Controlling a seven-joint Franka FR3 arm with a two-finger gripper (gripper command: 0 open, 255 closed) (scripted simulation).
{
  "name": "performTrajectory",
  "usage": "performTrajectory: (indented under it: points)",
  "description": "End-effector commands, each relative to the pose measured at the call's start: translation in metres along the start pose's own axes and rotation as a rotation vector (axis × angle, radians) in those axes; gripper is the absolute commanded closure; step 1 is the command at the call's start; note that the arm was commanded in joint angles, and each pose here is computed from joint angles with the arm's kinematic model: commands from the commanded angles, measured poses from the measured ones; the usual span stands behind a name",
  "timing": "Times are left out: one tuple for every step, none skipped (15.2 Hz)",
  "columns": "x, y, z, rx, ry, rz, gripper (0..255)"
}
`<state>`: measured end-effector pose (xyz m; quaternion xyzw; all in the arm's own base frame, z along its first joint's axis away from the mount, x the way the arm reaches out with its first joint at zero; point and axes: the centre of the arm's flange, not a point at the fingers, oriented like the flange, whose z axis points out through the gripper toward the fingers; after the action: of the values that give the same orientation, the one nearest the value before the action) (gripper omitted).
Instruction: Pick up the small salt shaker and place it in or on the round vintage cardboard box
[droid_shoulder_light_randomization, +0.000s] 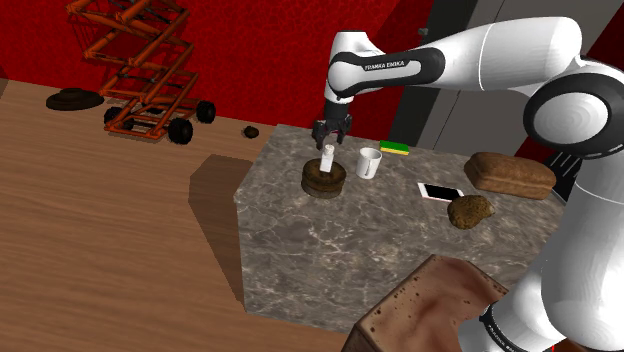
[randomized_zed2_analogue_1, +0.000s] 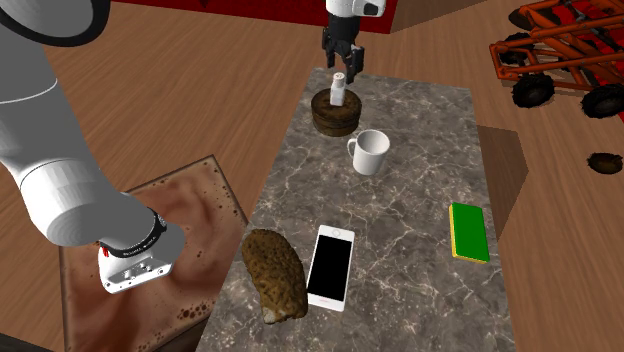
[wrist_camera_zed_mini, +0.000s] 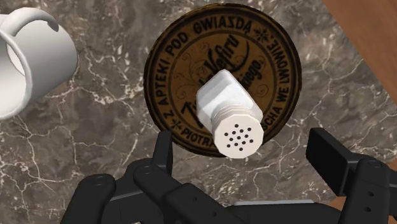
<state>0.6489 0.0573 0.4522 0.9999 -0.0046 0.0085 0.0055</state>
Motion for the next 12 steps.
performTrajectory:
  points:
    - [0.0,0.0,0.0,0.0,0.0,0.0,0]
    - [0.0,0.0,-0.013,0.0,0.0,0.0,0]
    - [0.0,0.0,-0.026,0.0,0.0,0.0,0]
    - [0.0,0.0,-0.04,0.0,0.0,0.0,0]
    - [0.0,0.0,-0.05,0.0,0.0,0.0,0]
    - [0.0,0.0,-0.05,0.0,0.0,0.0,0]
    - [0.0,0.0,-0.05,0.0,0.0,0.0,0]
    - [0.0,0.0,-0.05,0.0,0.0,0.0,0]
    - [0.0,0.0,-0.05,0.0,0.0,0.0,0]
    - [0.0,0.0,-0.05,0.0,0.0,0.0,0]
    - [0.0,0.0,-0.05,0.0,0.0,0.0,0]
    - [0.0,0.0,-0.05,0.0,0.0,0.0,0]
